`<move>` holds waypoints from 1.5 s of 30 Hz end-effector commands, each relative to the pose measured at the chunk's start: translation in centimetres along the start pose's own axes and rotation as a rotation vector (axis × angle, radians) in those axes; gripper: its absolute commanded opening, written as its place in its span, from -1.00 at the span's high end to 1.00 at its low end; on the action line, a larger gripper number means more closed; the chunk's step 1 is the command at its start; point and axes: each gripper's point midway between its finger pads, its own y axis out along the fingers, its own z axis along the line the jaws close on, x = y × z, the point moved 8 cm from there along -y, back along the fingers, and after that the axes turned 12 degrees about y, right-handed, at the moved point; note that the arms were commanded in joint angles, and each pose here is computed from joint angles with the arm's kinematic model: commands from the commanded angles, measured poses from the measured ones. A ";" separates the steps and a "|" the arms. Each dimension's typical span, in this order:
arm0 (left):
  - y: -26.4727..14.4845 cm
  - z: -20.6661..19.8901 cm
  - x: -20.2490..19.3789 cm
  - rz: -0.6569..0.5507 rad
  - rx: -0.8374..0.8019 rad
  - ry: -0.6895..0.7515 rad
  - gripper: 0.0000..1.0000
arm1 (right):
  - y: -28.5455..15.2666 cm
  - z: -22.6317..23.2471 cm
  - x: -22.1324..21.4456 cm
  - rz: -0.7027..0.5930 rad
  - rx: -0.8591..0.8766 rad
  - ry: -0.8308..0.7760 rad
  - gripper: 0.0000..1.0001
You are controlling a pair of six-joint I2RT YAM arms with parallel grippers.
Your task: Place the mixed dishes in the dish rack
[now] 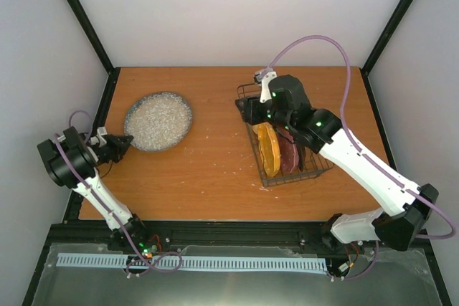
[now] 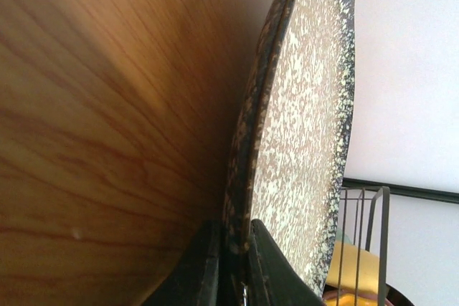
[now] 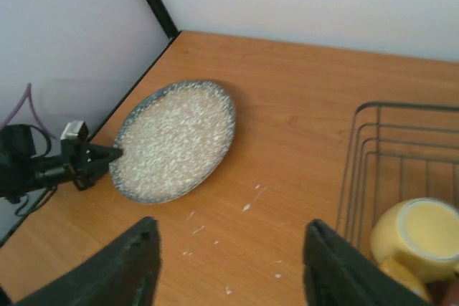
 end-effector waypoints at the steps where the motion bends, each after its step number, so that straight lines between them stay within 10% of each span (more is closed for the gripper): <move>1: -0.8 -5.6 1.2 0.035 -0.272 0.148 0.99 | 1.4 1.3 0.1 0.050 0.111 0.008 -0.29; 21: -4.6 -21.8 1.5 0.015 -0.416 0.520 0.99 | 8.4 1.2 -2.2 0.288 0.163 0.048 -0.81; 45: -8.3 -27.4 -0.8 0.028 -0.487 0.635 0.99 | 11.6 2.4 -1.8 0.436 0.618 0.168 -0.73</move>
